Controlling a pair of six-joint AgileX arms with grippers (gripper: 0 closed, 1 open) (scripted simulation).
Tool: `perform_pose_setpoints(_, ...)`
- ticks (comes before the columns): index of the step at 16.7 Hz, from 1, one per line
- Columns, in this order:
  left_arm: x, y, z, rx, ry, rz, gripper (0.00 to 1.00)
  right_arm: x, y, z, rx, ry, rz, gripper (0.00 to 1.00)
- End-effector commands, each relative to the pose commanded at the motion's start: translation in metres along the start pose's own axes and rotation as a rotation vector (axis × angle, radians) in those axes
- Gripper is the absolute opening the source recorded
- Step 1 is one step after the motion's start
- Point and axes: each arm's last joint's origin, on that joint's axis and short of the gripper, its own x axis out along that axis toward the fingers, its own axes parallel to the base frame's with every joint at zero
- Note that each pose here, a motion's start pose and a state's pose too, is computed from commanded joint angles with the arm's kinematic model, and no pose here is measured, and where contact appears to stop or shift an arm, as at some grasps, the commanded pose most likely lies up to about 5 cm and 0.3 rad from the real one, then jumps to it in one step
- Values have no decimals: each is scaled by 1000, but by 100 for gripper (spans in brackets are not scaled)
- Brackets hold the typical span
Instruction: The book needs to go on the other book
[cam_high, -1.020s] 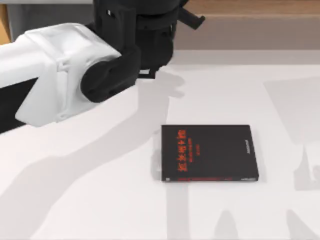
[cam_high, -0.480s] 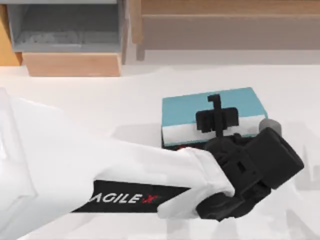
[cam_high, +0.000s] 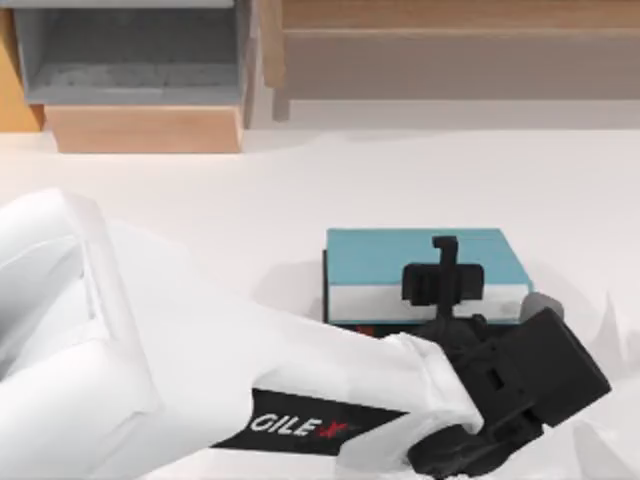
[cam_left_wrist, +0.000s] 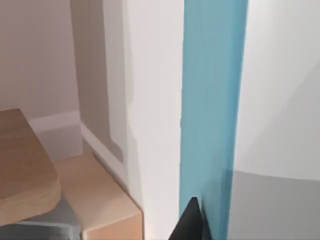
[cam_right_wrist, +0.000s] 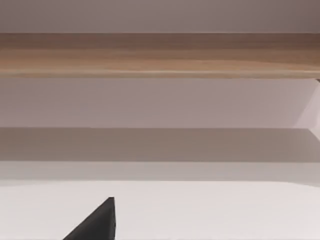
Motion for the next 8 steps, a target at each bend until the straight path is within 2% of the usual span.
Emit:
perform_pose_setpoints(7,4,-1,0,6,-1,-2,0,0,0,0,0,0,0,100)
perform_pose_setpoints(8,4,-1,0,6,-1,-2,8,0,0,0,0,0,0,100)
